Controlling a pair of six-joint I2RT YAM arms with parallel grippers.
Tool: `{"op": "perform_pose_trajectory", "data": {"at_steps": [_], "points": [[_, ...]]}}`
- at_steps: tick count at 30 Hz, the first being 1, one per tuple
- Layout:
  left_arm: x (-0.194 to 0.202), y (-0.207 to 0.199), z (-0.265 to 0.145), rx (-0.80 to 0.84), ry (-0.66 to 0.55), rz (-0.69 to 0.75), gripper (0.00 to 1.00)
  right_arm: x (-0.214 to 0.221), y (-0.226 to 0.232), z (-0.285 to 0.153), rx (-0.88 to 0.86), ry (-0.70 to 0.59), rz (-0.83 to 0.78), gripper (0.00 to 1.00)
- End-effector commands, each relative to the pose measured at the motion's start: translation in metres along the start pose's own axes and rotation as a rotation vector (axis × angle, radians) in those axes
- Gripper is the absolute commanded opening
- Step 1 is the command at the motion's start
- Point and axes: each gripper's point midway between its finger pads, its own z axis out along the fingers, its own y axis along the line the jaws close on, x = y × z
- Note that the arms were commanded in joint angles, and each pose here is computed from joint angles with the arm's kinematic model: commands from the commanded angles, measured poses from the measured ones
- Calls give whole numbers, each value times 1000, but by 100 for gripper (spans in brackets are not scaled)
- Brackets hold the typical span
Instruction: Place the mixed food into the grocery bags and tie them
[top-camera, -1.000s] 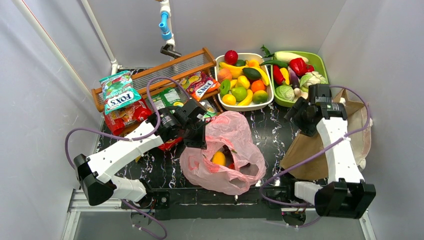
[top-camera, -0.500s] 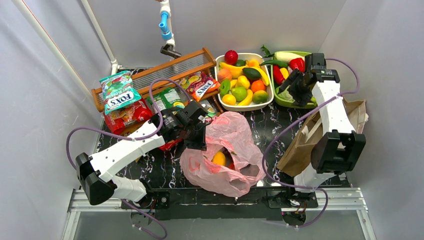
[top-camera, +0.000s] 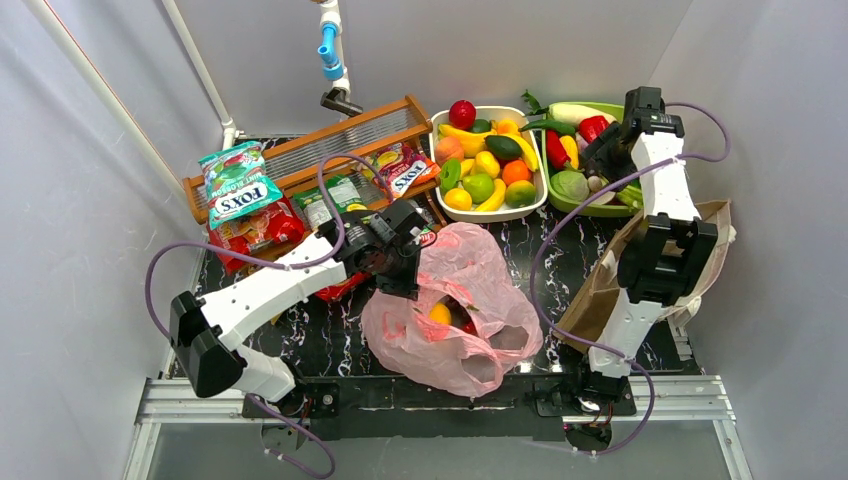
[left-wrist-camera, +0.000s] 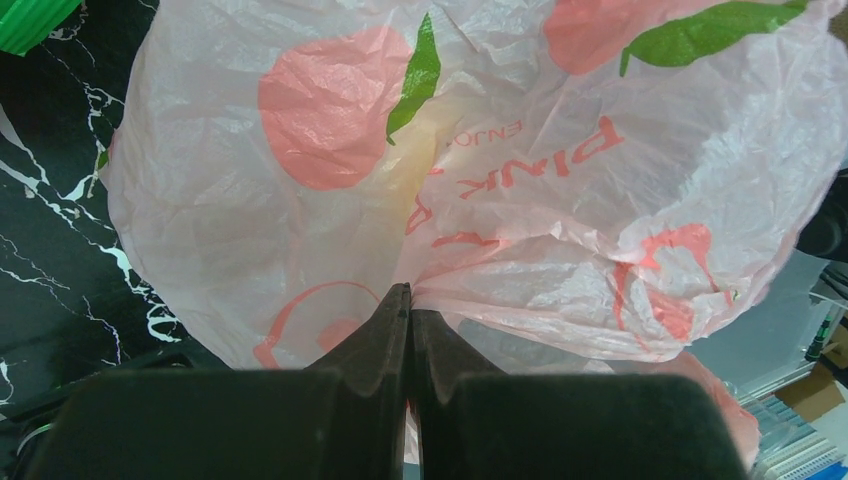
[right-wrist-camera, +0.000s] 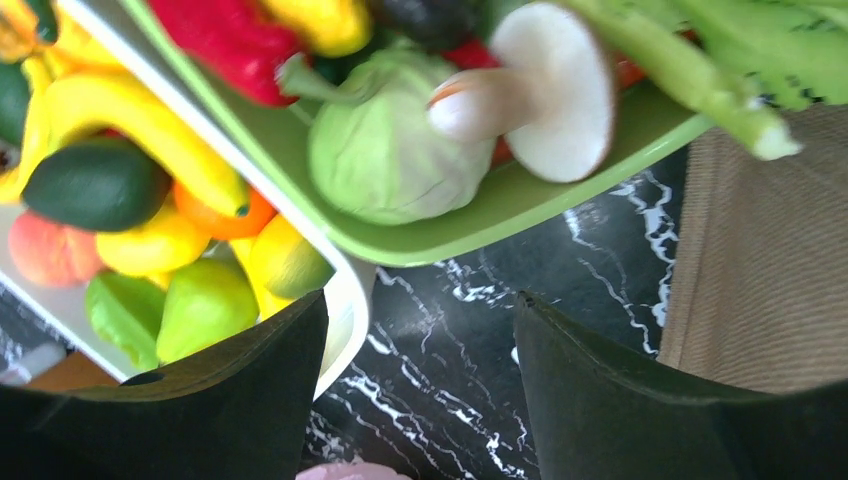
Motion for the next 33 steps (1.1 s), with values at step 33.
{"op": "perform_pose_trajectory", "data": {"at_steps": [33], "points": [[11,5,24,-19,76,22,0,-41,-28,90,120,14,128,72]]}}
